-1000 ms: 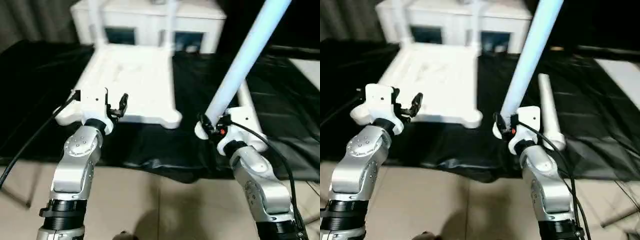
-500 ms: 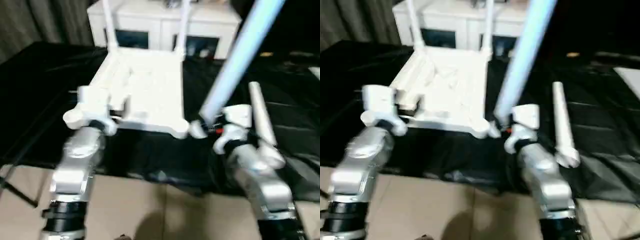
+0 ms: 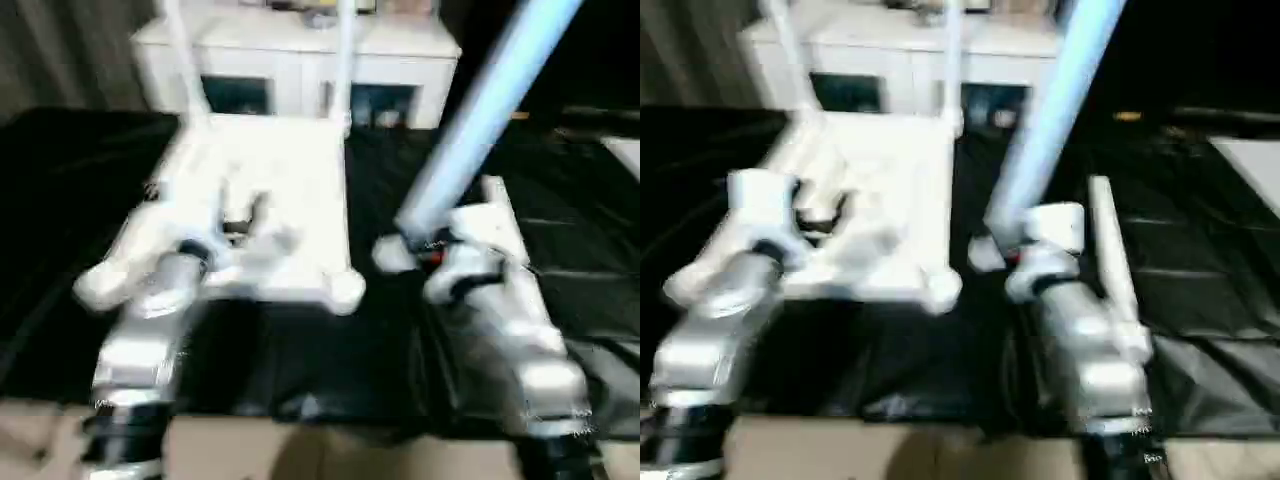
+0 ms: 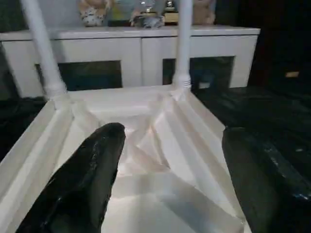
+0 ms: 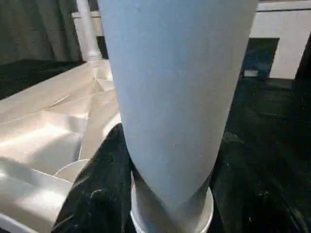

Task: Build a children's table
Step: Pick table leg

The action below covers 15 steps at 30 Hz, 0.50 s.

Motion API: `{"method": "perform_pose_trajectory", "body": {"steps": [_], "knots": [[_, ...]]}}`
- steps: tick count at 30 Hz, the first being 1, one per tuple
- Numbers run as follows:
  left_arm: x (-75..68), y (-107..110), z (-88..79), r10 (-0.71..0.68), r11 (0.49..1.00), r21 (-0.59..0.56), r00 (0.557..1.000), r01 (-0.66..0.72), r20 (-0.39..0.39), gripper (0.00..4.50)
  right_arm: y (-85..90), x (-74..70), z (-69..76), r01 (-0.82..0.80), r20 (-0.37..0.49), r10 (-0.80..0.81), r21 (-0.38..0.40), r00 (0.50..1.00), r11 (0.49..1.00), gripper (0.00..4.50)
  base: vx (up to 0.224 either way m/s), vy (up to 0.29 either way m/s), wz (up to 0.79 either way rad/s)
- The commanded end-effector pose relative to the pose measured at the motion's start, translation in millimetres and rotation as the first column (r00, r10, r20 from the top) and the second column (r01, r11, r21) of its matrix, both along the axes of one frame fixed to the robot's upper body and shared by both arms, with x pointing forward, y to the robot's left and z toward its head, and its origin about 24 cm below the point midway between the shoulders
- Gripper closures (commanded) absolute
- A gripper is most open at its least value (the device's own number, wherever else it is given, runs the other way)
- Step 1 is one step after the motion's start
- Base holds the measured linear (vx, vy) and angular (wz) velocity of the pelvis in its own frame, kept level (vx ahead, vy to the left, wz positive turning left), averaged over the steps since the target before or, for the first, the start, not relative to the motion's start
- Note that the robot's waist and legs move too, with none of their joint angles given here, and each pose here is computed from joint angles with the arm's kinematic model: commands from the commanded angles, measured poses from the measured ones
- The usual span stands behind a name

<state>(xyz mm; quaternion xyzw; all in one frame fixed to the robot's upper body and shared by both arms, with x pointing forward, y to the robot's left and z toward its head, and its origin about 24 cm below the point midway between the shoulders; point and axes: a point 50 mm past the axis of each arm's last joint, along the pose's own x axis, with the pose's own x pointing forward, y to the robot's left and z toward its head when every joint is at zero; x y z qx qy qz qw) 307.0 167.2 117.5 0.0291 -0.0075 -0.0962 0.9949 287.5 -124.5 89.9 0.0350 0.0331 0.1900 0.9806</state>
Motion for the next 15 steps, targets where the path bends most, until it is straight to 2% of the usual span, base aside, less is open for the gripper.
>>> {"method": "perform_pose_trajectory", "body": {"steps": [1, 4, 10, 13, 15], "knots": [[-1.1, -11, -1.2, -0.068, 0.998, -0.007, 0.998, 0.068, -0.015, 0.9, -9.5, 0.8, 5.8, 0.016, 0.022, -0.016, -0.009, 1.0, 1.0, 2.61, 0.084, 0.005, -0.06], [-1.7, -11, -3.5, -0.081, 0.997, -0.004, 0.996, 0.081, -0.028, 0.9, -9.9, 0.6, 6.4, 0.006, 0.024, -0.006, -0.009, 1.0, 1.0, 2.61, 0.085, 0.007, 0.08], [-0.1, -4, -14.1, -0.168, 0.985, 0.016, 0.98, 0.17, -0.105, 0.9, -11.4, 1.8, 11.7, -0.044, 0.048, 0.045, -0.016, 0.998, 0.999, 2.61, 0.0, 0.0, 0.0], [-1.5, 2, -22.7, -0.259, 0.963, 0.038, 0.952, 0.268, -0.161, 0.69, -10.9, 2.1, 14.8, -0.078, 0.06, 0.079, -0.018, 0.995, 0.997, 2.61, -0.022, 0.002, 0.01], [-5.9, 1, -33.0, -0.415, 0.887, 0.1, 0.873, 0.451, -0.257, 0.52, -10.5, 2.1, 16.6, -0.111, 0.063, 0.111, -0.01, 0.992, 0.994, 2.61, -0.089, -0.002, 0.05]]}}
